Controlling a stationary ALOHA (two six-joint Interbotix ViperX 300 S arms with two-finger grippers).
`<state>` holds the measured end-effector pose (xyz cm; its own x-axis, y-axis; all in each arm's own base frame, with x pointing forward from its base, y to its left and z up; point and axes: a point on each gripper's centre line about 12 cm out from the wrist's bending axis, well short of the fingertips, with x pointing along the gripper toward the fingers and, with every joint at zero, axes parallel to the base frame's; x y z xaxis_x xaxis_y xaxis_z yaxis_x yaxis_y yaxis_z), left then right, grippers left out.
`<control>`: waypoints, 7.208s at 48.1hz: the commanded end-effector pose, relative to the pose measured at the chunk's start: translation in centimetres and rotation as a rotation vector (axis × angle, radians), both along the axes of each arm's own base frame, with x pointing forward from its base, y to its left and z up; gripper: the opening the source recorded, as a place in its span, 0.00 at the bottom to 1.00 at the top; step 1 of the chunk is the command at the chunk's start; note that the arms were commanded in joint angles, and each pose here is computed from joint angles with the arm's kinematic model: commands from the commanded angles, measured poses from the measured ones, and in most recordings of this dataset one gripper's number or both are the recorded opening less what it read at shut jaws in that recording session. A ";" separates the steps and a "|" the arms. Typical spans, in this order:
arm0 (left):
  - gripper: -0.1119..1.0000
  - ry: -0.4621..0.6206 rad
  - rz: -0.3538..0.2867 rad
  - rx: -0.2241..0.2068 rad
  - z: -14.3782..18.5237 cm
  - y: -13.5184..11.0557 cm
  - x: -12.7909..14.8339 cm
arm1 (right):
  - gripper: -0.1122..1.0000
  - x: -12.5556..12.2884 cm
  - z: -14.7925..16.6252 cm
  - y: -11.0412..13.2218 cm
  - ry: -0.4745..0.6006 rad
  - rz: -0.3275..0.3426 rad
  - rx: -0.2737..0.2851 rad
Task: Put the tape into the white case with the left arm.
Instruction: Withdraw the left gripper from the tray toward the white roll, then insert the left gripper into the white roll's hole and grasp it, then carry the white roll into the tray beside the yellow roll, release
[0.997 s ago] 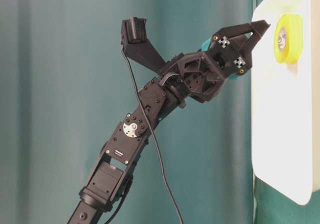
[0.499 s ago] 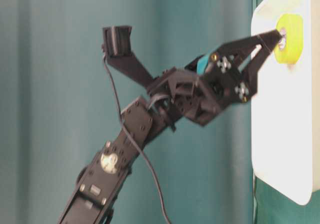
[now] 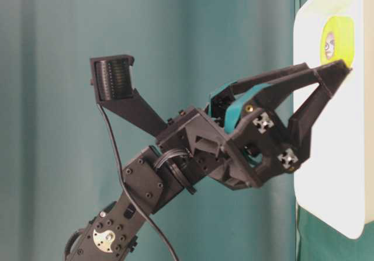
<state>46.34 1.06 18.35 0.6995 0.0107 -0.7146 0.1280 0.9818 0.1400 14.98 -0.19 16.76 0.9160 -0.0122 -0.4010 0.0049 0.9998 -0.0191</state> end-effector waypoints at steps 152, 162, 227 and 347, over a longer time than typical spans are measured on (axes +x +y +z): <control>0.96 -0.073 -0.017 -0.082 0.2 -4.0 -5.6 | 0.02 0.2 0.5 0.0 -0.015 0.000 0.001; 0.96 -0.073 -0.017 -0.082 -0.4 -4.2 -2.9 | 0.02 0.2 0.4 0.0 -0.014 0.000 0.000; 0.96 0.040 -0.008 -0.069 -6.9 -4.2 4.8 | 0.02 0.2 0.5 0.0 -0.015 -0.002 0.001; 0.36 -0.062 0.117 0.009 -1.0 6.6 6.6 | 0.02 0.2 0.4 0.0 -0.018 0.000 0.001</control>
<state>52.32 7.12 14.87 0.6894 0.0889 -0.7189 0.0222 0.9894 0.1437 14.96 -0.19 16.70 0.9172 -0.0120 -0.3982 0.0048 0.9998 -0.0191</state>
